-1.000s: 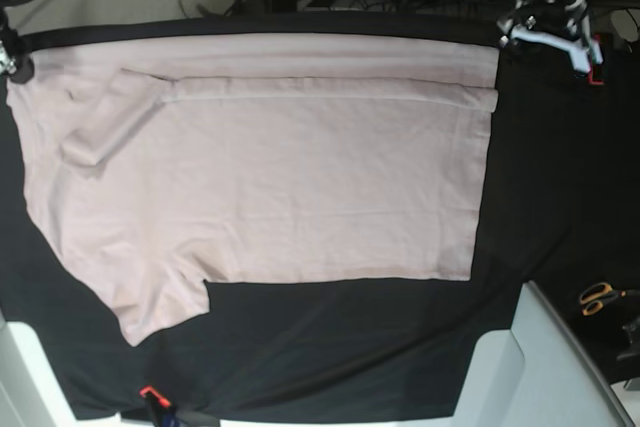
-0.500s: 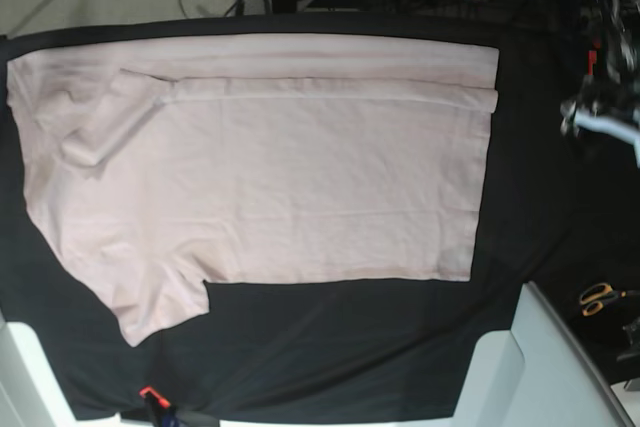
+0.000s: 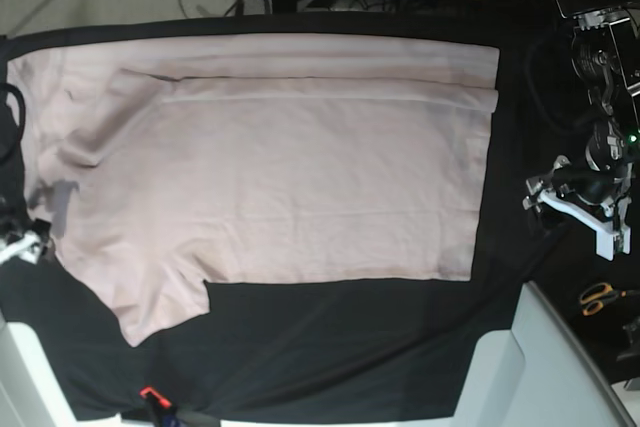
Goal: Fold the T-shirt properly
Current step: 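Release the shirt and move both grippers to its side edges, then grasp the shirt's side edge with the right gripper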
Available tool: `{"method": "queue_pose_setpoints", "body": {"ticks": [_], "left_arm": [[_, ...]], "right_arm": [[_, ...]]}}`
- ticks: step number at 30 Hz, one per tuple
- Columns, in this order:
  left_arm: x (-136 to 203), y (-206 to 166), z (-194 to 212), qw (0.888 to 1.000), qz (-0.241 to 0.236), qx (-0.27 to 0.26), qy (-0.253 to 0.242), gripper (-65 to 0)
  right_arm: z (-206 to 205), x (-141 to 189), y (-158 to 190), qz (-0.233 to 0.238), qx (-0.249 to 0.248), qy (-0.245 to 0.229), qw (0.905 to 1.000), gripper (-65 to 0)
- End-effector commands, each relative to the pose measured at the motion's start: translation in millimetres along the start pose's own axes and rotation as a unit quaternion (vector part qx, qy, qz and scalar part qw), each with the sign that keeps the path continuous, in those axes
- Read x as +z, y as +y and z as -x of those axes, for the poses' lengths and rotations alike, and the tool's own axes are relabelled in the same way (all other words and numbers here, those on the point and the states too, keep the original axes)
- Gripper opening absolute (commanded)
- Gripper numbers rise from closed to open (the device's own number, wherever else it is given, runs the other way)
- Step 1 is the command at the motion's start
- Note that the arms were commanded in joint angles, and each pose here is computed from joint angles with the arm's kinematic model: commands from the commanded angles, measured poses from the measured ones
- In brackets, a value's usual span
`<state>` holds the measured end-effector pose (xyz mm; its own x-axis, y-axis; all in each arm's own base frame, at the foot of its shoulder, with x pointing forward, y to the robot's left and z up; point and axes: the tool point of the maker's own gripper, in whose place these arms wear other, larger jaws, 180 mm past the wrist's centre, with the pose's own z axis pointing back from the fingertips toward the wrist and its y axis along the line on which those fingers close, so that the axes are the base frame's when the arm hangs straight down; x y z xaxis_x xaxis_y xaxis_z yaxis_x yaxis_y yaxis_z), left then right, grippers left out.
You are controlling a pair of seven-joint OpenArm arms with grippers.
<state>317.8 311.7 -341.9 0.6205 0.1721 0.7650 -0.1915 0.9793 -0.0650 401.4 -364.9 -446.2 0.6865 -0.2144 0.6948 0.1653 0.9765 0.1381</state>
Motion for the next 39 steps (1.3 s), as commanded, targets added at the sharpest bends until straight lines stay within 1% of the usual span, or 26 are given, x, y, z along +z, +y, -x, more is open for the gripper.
{"method": "queue_pose_setpoints", "body": {"ticks": [1,4,6,12,14,17,22,23,24,26,28,29,30,33,36,39], "left_arm": [[5,8,-11,1.000,-0.008,-0.009,-0.016,-17.9],[8,13,-6,1.000,-0.013,-0.018,-0.009,-17.9],[8,18,-1,1.000,-0.018,-0.020,-0.001,-17.9],[7,34,7,0.996,-0.065,-0.065,0.016,-17.9],[7,33,9,0.995,-0.073,-0.070,0.017,-17.9],[6,32,10,0.994,-0.078,-0.075,0.018,-17.9],[6,32,11,0.994,-0.078,-0.075,0.019,-17.9],[7,32,10,0.994,-0.078,-0.075,0.018,-17.9],[7,33,10,0.994,-0.079,-0.074,0.017,-17.9],[7,34,11,0.994,-0.080,-0.074,0.018,-17.9],[7,34,11,0.994,-0.081,-0.075,0.018,-17.9],[7,33,11,0.994,-0.079,-0.073,0.018,-17.9],[7,31,12,0.994,-0.077,-0.075,0.019,-17.9],[6,30,13,0.994,-0.076,-0.073,0.020,-17.9],[4,26,17,0.995,-0.073,-0.068,0.022,-17.9],[4,26,17,0.995,-0.073,-0.067,0.023,-17.9]], "right_arm": [[-23,2,-8,0.015,0.010,-0.026,0.9995,-17.4],[-23,0,-20,0.061,0.047,-0.030,0.9965,-17.4],[-19,0,-23,0.073,0.063,-0.021,0.9951,-17.4],[-2,0,-24,0.073,0.069,-0.006,0.9950,-17.4],[2,-4,-14,0.065,0.069,-0.003,0.9955,-17.4],[12,-7,-8,0.059,0.068,0.005,0.9959,-17.4],[13,-7,-6,0.057,0.068,0.005,0.9960,-18.0],[13,-7,-6,0.058,0.069,0.006,0.9959,-20.6],[13,-8,-6,0.057,0.070,0.006,0.9959,-26.1],[12,-8,-6,0.057,0.070,0.004,0.9959,-39.8],[11,-7,-8,0.058,0.070,0.002,0.9958,-54.8],[11,-7,-8,0.058,0.070,0.002,0.9958,-61.1],[10,-7,-8,0.059,0.071,0.001,0.9958,-64.4],[-1,-7,-3,0.051,0.076,-0.017,0.9956,-64.2],[2,-7,2,0.043,0.083,-0.019,0.9955,-64.8],[5,-3,-5,0.045,0.090,-0.016,0.9948,-64.8]]}}
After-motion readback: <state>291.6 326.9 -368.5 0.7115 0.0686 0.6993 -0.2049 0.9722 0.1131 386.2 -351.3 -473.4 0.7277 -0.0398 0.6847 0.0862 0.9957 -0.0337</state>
